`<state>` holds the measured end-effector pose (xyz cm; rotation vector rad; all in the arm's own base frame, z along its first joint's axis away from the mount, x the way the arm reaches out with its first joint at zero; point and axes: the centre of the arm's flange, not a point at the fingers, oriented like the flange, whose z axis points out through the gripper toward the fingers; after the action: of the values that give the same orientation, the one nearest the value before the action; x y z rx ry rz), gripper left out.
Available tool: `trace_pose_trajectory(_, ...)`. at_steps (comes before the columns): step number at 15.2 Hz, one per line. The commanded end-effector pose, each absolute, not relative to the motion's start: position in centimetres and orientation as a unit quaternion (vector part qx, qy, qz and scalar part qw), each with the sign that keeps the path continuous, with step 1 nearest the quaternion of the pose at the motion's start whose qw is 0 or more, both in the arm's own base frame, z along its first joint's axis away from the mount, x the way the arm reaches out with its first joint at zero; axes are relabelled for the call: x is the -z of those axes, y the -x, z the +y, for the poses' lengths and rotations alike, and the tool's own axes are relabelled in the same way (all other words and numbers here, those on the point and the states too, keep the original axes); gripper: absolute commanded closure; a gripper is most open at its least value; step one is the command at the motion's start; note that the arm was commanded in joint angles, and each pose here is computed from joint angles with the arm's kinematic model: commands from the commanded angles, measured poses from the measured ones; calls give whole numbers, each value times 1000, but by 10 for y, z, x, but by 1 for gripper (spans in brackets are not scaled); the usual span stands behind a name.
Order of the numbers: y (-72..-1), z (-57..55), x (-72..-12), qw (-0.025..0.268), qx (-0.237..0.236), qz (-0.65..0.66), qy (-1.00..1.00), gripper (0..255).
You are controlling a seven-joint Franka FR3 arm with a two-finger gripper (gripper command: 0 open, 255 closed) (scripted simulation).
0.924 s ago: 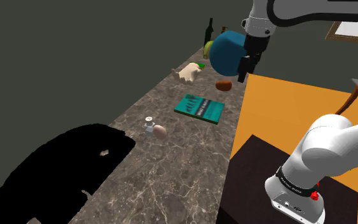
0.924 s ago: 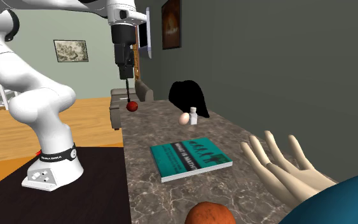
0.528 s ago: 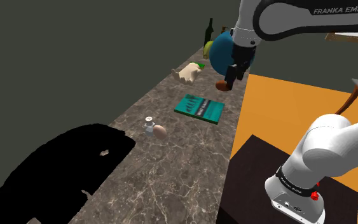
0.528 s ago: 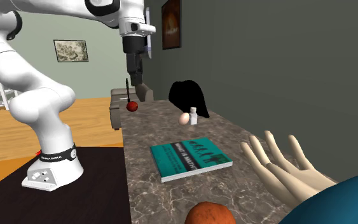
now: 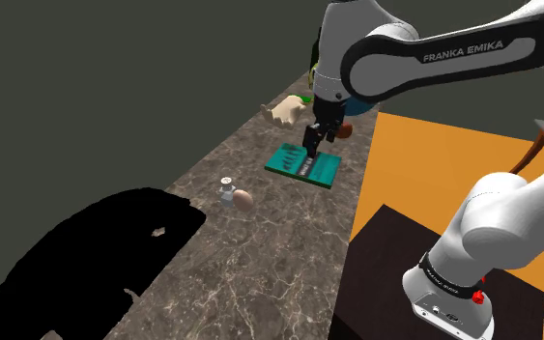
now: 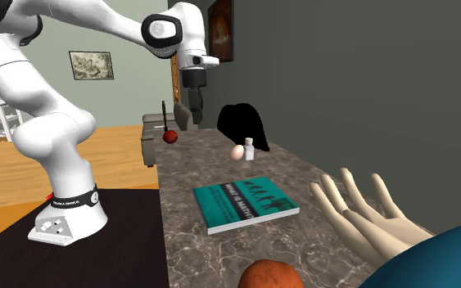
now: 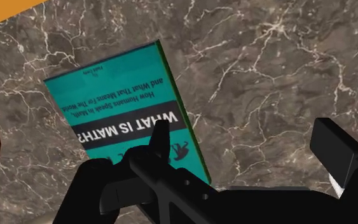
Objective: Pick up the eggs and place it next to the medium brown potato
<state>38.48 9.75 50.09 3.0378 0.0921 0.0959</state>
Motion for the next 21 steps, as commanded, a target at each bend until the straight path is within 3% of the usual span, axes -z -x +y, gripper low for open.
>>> trace_pose_trajectory(1, -396, 115, -487, 52, -37, 29, -998, 0)
trace_pose_trajectory(21, -501, 285, -356, 67, -75, 25, -995, 0)
